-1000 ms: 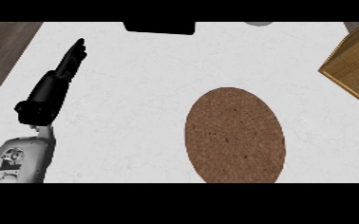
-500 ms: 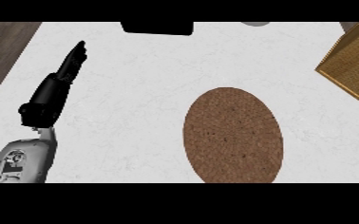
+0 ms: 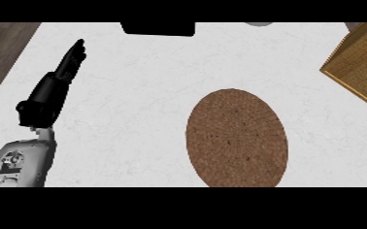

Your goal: Pick the croissant from the placemat and place it in the basket

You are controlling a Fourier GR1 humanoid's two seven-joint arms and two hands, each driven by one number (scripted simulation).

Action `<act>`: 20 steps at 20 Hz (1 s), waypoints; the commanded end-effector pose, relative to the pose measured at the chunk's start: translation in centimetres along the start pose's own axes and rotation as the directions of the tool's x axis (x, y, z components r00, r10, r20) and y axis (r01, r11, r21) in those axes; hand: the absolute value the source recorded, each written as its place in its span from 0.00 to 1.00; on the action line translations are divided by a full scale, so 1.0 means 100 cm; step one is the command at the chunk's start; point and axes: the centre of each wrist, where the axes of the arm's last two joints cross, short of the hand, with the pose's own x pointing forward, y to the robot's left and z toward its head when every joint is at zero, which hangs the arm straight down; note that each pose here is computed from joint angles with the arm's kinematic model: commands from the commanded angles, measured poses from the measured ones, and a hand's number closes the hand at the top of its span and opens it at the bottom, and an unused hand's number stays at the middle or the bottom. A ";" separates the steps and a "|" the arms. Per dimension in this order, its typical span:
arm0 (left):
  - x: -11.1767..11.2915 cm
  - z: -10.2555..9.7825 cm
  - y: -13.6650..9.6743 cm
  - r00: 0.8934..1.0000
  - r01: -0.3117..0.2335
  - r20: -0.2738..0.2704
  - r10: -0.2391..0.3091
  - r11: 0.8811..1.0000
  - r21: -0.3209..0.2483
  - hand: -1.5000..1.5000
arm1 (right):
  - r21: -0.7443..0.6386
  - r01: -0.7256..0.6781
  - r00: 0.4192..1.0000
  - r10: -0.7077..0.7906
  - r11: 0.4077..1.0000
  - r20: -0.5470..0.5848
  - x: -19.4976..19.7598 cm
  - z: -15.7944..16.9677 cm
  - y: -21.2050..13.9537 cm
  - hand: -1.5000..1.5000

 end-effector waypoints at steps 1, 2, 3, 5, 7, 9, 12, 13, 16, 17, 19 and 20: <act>-0.006 0.007 -0.005 1.000 -0.018 -0.004 0.018 1.000 -0.001 0.50 | 0.065 -0.141 0.990 0.141 0.988 0.000 0.009 -0.006 -0.001 1.00; 0.000 0.013 -0.004 1.000 -0.002 -0.002 0.002 1.000 -0.024 0.50 | 0.067 -0.181 0.983 0.182 0.981 -0.008 0.004 -0.016 0.019 1.00; 0.001 0.001 0.001 1.000 0.011 -0.004 -0.011 1.000 0.009 0.50 | 0.062 -0.177 0.984 0.177 0.982 -0.006 -0.003 -0.002 0.004 1.00; 0.007 -0.001 0.006 1.000 0.012 0.000 -0.012 1.000 -0.012 0.50 | 0.075 -0.223 0.975 0.222 0.972 0.022 -0.023 0.017 0.005 1.00; 0.011 0.003 -0.004 1.000 -0.010 0.008 0.010 1.000 0.007 0.50 | 0.133 -0.245 0.969 0.244 0.960 0.026 -0.008 -0.002 0.011 1.00; 0.001 0.009 0.010 1.000 -0.001 0.007 0.001 1.000 -0.001 0.50 | 0.157 -0.170 0.985 0.167 0.973 0.032 -0.024 0.003 0.019 0.00; -0.001 0.002 -0.007 1.000 -0.017 -0.010 0.017 1.000 -0.004 0.50 | 0.201 -0.131 0.991 0.122 0.971 0.056 -0.007 -0.011 0.015 0.00; -0.001 0.008 0.000 1.000 -0.010 -0.010 0.010 1.000 -0.008 0.50 | 0.215 -0.116 0.992 0.104 0.970 0.065 -0.007 -0.009 0.012 0.00; -0.001 0.006 0.004 1.000 -0.009 0.000 0.009 1.000 -0.011 0.50 | 0.171 -0.040 0.997 0.028 0.984 0.073 -0.012 -0.009 0.015 0.00; -0.003 0.001 -0.005 1.000 -0.009 0.001 0.009 1.000 0.009 0.50 | 0.151 -0.008 0.995 -0.007 0.988 0.101 -0.015 -0.002 0.009 0.00; 0.005 0.006 0.006 1.000 0.005 -0.003 -0.005 1.000 -0.002 0.50 | 0.090 0.114 0.987 -0.123 0.989 0.103 -0.005 -0.014 0.010 0.00; -0.007 0.008 0.003 1.000 -0.010 -0.001 0.010 1.000 0.006 0.50 | 0.074 0.195 0.972 -0.203 0.978 0.121 -0.015 -0.002 0.005 0.00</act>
